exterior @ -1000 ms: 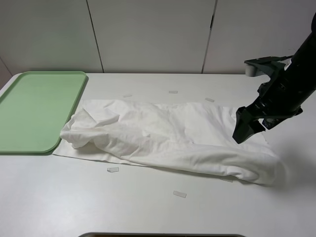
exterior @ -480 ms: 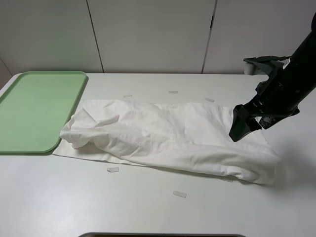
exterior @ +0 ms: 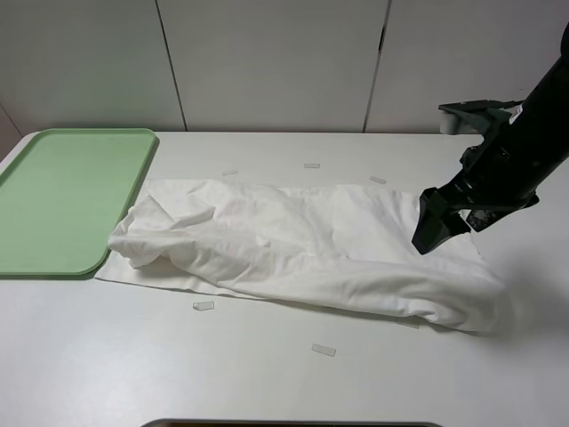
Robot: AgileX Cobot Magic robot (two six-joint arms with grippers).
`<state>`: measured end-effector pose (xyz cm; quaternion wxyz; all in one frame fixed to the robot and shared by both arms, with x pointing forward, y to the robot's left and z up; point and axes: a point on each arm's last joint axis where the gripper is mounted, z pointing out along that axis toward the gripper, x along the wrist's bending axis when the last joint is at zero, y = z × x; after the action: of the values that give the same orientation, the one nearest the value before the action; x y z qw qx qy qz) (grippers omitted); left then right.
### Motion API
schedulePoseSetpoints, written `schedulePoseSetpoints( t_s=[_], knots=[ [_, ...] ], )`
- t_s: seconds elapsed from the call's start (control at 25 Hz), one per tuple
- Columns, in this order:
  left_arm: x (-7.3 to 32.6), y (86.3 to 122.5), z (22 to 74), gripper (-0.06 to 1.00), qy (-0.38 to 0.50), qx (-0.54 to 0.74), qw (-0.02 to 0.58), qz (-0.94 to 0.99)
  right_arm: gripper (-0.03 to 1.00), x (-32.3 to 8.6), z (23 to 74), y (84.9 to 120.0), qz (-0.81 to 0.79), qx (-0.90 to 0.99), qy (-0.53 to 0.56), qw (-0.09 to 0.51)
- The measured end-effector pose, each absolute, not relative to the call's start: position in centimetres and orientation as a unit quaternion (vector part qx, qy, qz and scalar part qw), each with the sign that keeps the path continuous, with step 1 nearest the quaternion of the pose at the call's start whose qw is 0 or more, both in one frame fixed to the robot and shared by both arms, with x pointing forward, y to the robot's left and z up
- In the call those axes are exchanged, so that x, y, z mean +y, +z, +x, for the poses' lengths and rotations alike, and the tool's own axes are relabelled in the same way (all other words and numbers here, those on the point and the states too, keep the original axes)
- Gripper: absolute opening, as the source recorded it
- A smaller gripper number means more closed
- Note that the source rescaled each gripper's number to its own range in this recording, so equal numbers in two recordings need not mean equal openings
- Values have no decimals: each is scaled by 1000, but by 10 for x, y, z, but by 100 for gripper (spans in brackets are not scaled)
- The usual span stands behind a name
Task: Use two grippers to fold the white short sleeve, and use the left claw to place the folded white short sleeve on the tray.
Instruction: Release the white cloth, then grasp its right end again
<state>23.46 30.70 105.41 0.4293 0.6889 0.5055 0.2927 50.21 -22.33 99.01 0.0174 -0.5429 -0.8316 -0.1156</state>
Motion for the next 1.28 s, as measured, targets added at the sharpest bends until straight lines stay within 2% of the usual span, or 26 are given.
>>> schedulePoseSetpoints(
  t_s=[0.4, 0.76, 0.92, 1.12, 1.28],
  knots=[
    [307, 1054, 235, 96, 293, 504, 430, 689, 100, -222, 506, 991, -546, -827, -133, 2],
    [305, 1054, 233, 96, 343, 584, 391, 623, 100, -222, 507, 991, -571, -809, -138, 4],
    [305, 1054, 232, 96, 368, 623, 369, 584, 100, -227, 510, 990, -594, -795, -124, -20],
    [304, 1054, 232, 96, 383, 647, 353, 557, 100, -237, 519, 988, -621, -772, -104, -84],
    [304, 1054, 232, 96, 385, 649, 351, 554, 100, -243, 527, 970, -634, -765, -76, -87]
  ],
)
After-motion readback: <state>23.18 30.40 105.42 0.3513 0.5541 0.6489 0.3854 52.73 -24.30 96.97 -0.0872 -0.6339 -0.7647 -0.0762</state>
